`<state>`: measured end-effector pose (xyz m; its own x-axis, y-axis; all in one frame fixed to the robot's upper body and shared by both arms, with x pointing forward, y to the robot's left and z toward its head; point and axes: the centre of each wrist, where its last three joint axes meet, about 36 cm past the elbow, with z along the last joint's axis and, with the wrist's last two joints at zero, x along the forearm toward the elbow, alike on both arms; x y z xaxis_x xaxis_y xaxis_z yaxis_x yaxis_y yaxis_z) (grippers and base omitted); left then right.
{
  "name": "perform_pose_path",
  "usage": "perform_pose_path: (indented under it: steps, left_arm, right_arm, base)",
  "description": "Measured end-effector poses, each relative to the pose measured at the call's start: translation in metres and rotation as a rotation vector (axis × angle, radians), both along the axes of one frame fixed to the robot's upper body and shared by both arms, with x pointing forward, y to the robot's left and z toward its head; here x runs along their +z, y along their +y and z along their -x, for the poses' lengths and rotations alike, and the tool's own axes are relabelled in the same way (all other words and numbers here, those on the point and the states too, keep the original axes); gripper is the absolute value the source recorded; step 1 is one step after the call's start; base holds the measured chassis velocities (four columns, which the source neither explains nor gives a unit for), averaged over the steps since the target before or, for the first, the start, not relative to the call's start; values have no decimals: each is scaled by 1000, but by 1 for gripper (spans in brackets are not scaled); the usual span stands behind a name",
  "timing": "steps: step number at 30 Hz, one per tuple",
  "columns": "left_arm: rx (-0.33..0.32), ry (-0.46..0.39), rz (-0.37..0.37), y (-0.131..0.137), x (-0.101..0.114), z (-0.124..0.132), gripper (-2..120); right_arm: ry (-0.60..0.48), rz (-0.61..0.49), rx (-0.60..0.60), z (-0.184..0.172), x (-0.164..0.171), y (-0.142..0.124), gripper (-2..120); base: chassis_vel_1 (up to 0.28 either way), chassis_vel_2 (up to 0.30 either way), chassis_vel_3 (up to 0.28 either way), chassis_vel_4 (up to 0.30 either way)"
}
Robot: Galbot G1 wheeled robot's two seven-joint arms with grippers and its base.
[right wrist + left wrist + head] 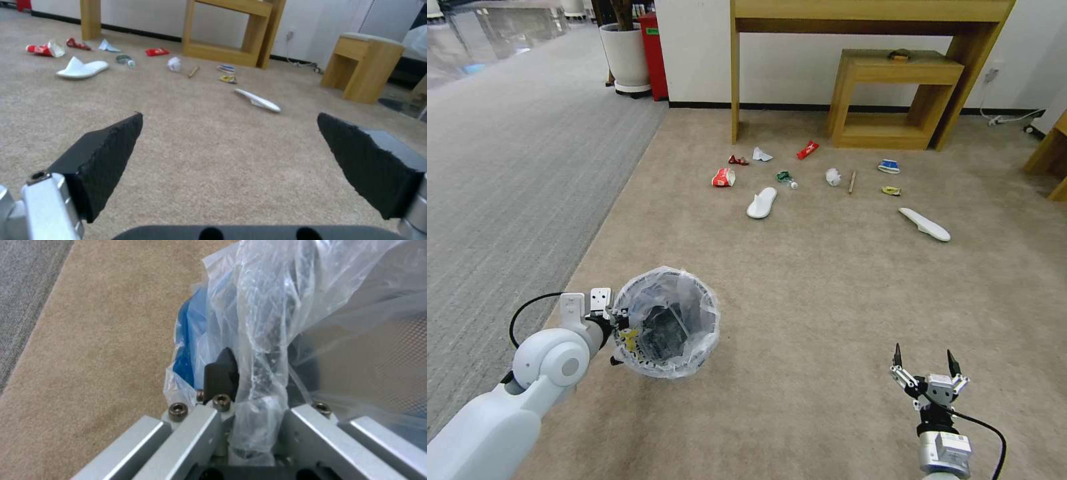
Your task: Pick up the trash bin and place the garbage on the floor into it.
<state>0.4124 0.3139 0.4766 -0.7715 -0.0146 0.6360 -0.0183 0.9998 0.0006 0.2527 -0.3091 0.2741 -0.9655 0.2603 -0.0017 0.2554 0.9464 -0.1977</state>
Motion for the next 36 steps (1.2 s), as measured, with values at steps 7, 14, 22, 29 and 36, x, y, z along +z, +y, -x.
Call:
perform_pose_path:
  steps: [7, 14, 22, 29, 36]
  left_arm:
    - [2, -4, -5, 1, -1, 3, 0]
    - [1, -5, -9, 0, -2, 6, 0]
    - [1, -9, -8, -1, -3, 6, 0]
    - [-1, -9, -7, -1, -3, 6, 0]
    - [-2, -8, -8, -2, -5, 6, 0]
  right_arm:
    - [2, 2, 3, 0, 0, 0, 100]
    - [1, -1, 7, -2, 0, 2, 100]
    - [-4, -5, 3, -4, 0, 4, 100]
    - [-4, -2, -6, -6, 0, 6, 100]
    - [0, 1, -19, -7, 0, 6, 100]
  base:
    - [-93, 80, 91, -94]
    - [-196, 187, 196, -201]
    - [-139, 134, 137, -133]
    - [-6, 11, 12, -5]
    - [0, 0, 0, 0]
